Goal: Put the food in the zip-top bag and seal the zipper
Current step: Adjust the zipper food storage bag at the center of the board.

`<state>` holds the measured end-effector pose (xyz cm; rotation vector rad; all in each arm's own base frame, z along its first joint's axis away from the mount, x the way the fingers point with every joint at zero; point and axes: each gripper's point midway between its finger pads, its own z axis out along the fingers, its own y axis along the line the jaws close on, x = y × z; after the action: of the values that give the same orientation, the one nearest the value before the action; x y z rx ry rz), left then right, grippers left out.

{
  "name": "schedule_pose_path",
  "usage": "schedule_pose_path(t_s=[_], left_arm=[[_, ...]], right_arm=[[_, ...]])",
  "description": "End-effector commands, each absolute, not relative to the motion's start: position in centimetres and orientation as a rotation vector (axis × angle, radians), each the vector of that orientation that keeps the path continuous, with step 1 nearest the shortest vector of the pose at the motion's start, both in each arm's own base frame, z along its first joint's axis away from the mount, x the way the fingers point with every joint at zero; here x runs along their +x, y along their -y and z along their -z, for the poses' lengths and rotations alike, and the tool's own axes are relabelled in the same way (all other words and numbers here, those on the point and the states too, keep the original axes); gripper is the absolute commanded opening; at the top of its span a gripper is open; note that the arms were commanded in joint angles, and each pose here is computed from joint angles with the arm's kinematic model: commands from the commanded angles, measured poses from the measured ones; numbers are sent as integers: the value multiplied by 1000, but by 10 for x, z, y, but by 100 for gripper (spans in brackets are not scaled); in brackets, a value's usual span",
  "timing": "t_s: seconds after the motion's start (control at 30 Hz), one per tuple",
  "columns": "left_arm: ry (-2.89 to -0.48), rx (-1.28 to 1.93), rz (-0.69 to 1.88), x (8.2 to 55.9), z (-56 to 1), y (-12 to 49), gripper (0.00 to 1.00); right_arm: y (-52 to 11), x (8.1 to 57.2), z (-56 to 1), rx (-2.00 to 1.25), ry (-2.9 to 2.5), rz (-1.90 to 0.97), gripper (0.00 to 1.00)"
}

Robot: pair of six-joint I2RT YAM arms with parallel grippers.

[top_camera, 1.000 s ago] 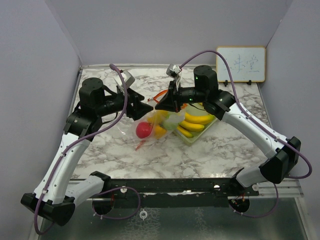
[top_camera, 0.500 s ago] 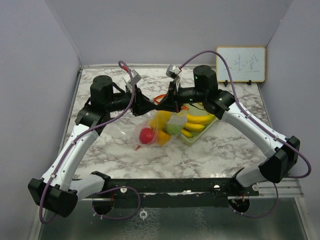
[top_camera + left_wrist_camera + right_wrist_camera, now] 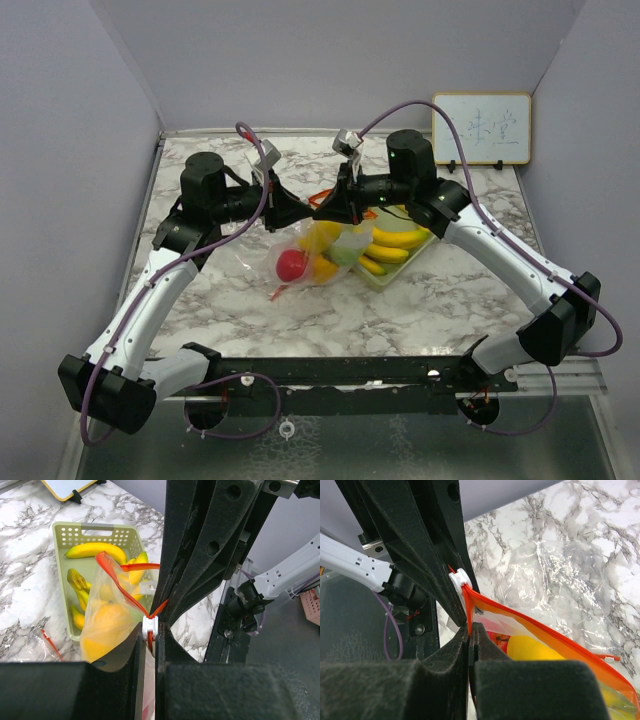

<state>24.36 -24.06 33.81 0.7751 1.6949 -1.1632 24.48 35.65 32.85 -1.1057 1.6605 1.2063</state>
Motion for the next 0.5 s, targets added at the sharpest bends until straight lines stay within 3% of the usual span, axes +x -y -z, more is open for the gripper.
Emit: schedule_pose_path(t_s=[0.0, 0.13, 0.23, 0.47], left_arm=[[-1716, 798, 1121, 247, -323, 236, 0], [-1781, 799, 1091, 247, -295, 230, 0], [-1791, 806, 1087, 244, -281, 227, 0], [-1721, 873, 1075, 231, -295, 224, 0]], right_arm=[[-355, 246, -350, -1167, -1565, -1112, 15], [-344, 252, -356, -1181, -1521, -996, 36], [-340, 248, -357, -1213, -1471, -967, 46], [-341, 216, -329, -1412, -1227, -1027, 52]])
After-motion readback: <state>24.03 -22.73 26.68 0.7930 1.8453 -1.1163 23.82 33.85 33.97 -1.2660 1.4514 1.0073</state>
